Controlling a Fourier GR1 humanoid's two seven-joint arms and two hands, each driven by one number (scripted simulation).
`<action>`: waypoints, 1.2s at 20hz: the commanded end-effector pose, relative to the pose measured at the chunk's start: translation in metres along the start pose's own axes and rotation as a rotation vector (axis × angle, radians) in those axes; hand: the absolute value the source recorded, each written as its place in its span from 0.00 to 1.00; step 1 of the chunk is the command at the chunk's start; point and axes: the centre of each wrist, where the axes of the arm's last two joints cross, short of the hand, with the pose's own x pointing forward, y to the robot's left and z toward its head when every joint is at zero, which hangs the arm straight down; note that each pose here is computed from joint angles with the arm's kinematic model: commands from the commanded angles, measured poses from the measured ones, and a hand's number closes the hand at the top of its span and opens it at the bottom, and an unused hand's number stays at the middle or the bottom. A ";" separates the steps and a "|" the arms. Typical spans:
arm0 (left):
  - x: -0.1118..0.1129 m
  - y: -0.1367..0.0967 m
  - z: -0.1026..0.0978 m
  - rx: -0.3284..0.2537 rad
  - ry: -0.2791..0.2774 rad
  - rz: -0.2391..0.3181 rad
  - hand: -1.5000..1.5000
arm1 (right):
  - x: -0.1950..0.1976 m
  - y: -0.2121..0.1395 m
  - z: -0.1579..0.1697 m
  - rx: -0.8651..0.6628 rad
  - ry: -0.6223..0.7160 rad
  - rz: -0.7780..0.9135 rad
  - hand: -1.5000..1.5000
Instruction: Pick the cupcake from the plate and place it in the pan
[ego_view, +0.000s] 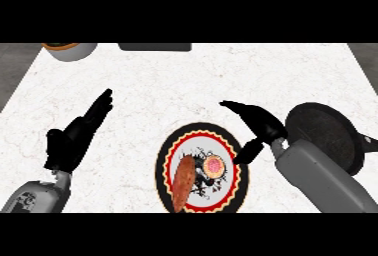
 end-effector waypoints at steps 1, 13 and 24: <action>-0.017 -0.006 -0.001 0.002 0.005 0.021 0.50 | 0.048 -0.020 -0.016 0.097 0.072 0.193 0.00; -0.001 -0.014 0.016 0.010 0.006 -0.001 0.50 | 0.131 -0.001 -0.045 0.619 0.262 0.433 0.00; 0.009 -0.007 -0.003 0.013 0.003 -0.007 0.50 | 0.160 0.038 -0.026 0.573 0.329 0.544 0.00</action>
